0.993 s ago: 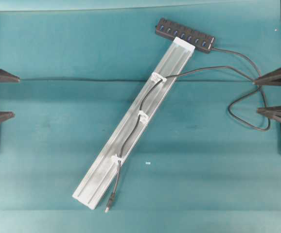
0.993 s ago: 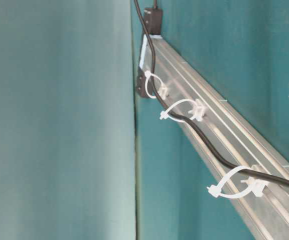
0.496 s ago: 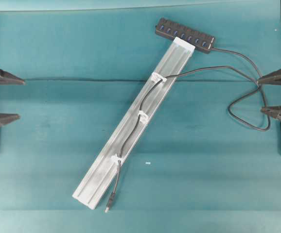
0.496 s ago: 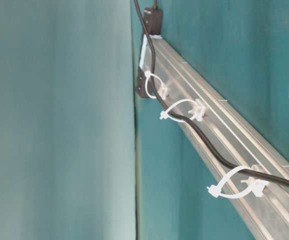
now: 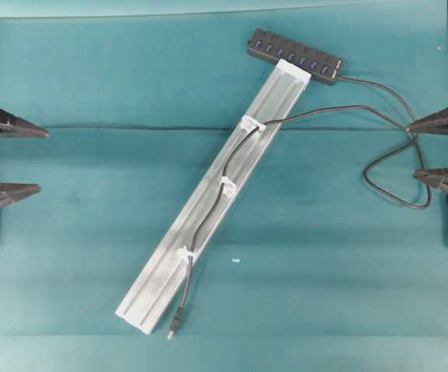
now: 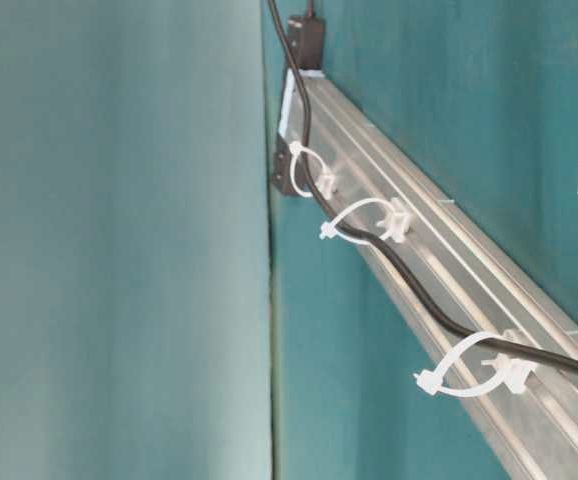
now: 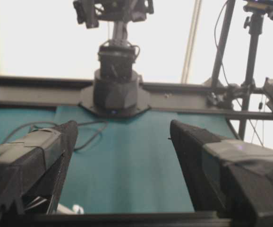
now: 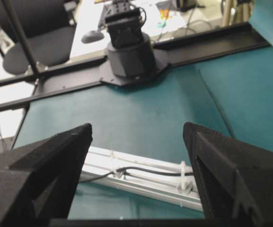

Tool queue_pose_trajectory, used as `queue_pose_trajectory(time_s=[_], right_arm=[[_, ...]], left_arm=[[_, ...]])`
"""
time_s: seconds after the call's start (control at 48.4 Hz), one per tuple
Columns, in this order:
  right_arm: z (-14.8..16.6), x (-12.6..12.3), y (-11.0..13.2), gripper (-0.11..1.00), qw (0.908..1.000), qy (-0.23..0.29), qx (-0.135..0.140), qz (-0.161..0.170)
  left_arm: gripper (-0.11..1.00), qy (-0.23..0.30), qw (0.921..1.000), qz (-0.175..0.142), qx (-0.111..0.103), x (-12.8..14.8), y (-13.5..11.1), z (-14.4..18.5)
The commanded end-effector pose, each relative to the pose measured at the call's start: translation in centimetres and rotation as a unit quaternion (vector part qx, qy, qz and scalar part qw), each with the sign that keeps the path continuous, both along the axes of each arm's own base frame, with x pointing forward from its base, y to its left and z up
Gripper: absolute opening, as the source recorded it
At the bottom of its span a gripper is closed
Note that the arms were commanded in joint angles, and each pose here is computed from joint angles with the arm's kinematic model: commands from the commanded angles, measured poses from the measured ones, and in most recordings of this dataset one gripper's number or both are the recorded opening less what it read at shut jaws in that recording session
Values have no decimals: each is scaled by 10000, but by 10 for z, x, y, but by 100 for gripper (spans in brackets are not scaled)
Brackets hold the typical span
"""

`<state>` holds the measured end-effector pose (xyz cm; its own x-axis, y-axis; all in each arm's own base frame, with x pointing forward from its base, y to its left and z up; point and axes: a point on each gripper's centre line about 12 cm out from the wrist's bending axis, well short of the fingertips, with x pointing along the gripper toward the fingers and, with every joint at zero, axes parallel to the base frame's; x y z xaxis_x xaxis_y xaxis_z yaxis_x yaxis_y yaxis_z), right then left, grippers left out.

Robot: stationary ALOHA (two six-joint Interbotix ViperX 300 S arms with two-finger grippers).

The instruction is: Pass the USB cable through three rings with both arms.

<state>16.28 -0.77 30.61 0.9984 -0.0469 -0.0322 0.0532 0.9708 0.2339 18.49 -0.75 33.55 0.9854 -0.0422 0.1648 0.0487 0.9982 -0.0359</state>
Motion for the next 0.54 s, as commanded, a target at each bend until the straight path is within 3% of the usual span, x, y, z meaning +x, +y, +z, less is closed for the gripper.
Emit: queue_pose_trajectory(time_s=[0.0,0.269,0.517], right_arm=[[1,2,0,85,10000,-6,-39,-8],[3,2,0,85,9999,-103,64,-2],[2,4,0,85,9998,-208,13,-3]], left_arm=[[89,-123,9999,-2,18,1,0,6],[89,-161,9999,-9,9,4,0,3],[89,-687,9976,-35,-64,1,-1,15]])
